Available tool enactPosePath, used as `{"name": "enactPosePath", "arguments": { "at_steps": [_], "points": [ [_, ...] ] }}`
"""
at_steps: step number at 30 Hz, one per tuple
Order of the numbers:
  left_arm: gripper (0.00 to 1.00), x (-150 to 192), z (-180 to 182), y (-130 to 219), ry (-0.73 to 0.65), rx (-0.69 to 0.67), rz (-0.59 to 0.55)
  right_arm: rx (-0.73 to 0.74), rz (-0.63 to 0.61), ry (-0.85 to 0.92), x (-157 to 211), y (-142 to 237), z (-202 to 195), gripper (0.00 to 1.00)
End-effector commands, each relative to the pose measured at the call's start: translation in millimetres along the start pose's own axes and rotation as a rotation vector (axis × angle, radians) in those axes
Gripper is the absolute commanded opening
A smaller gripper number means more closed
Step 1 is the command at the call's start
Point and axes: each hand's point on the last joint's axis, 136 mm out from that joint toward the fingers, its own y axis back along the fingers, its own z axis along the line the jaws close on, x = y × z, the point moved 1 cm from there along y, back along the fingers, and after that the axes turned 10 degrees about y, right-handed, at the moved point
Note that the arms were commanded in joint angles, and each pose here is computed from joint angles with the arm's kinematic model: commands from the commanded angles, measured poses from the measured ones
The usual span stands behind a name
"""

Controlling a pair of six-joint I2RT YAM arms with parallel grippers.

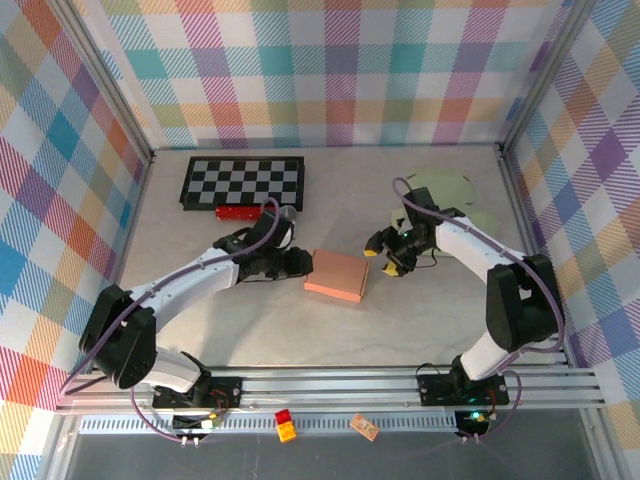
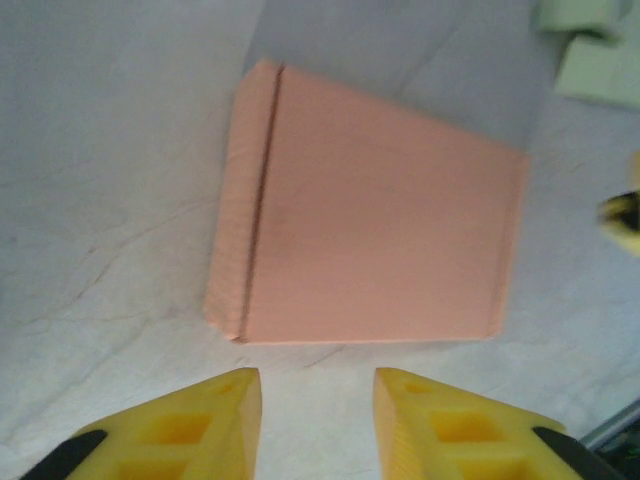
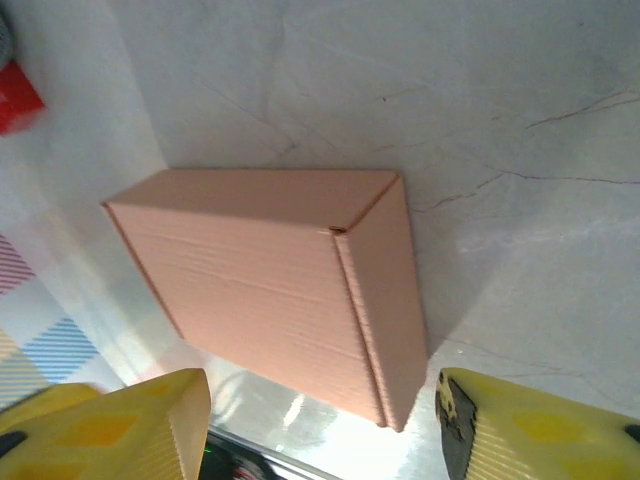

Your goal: Fold the paper box

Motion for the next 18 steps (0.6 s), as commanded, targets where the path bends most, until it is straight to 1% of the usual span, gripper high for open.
{"name": "enactPosePath", "arguments": {
  "at_steps": [1, 3, 6, 12, 14, 16, 18],
  "points": [
    [0.39, -23.6, -26.1, 32.8, 0.054, 0.096, -0.085, 0.02, 0.072, 0.12, 16.6, -17.5, -7.1, 0.65],
    [0.41, -30.6, -34.8, 46.8, 0.058, 0.145, -0.124, 0.008, 0.084, 0.139, 19.1, -23.9, -5.8, 0.65],
    [0.42, -32.5, -40.4, 66.3, 0.015, 0.191, -0.18, -0.005, 0.11, 0.159, 19.9, -34.5, -2.0, 0.64],
    [0.44, -21.8, -21.4, 103.2, 0.003, 0.206, -0.289, 0.023, 0.171, 0.185, 29.6, -54.8, -1.0, 0.59],
    [0.44, -17.7, -13.3, 118.6, 0.007, 0.186, -0.321, 0.019, 0.176, 0.203, 31.5, -60.7, 7.2, 0.56],
    [0.43, -13.1, -0.9, 131.5, 0.016, 0.129, -0.338, 0.014, 0.184, 0.234, 32.9, -68.4, 20.1, 0.53],
    [0.43, -9.2, 5.9, 145.9, 0.005, 0.1, -0.358, 0.018, 0.197, 0.268, 33.6, -78.7, 35.0, 0.51]
  ]
}}
